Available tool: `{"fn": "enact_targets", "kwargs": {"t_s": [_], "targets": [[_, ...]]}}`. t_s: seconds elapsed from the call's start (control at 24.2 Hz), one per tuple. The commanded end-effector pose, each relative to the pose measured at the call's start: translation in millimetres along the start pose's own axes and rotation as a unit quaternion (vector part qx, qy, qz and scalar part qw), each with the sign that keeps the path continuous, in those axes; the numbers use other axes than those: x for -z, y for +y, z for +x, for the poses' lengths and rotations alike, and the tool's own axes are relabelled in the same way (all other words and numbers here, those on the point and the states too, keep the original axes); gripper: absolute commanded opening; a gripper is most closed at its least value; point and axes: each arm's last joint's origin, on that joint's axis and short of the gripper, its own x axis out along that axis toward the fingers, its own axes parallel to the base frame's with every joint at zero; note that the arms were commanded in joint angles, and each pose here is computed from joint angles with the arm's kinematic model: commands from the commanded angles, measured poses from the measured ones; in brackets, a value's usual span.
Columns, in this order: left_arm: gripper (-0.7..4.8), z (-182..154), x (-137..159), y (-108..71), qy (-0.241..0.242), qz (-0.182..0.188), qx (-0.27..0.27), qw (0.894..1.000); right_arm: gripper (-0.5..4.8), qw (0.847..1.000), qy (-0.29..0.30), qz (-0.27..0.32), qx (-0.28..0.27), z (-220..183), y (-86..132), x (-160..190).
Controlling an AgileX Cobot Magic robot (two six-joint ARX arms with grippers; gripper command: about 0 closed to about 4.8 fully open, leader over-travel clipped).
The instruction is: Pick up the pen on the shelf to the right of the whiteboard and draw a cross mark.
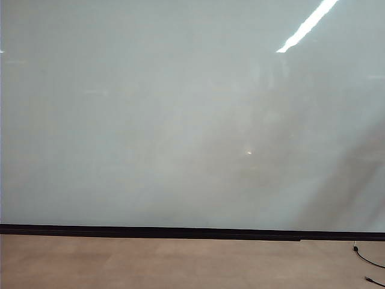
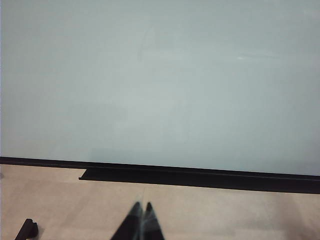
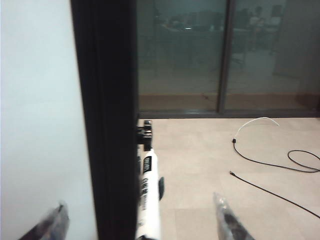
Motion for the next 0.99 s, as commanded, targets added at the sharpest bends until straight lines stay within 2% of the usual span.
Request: {"fn": "enact_targets", "kwargs": {"t_s": [0.04,0.21,0.33,0.7,0.99], "targets": [[-0.04,0,-2,-0.2,-0.005,0.002,0.002,1.0,3.77,1.0,-0.011,-0.005,-0.013,10,-5,1],[-0.05,0,-2,-0.2,-0.005,0.002,0.002,1.0,3.76,0.999,-0.002,-0.001,-0.04,25,-12,11],[-0.05,0,-2,-0.2,-0.005,0.002,0.002,1.0,3.22,0.998,0.009,0.005,-0.059,32,-15,22],[-0.04,0,-2,-0.2,-0.005,0.002,0.002,1.0,3.24,0.998,0.025,0.01,-0.063,38,-20,38],[-0.04,0,-2,-0.1,-0.005,0.002,0.002,1.0,3.23,0.998,0.01,0.001,-0.068,47,-24,31]]}}
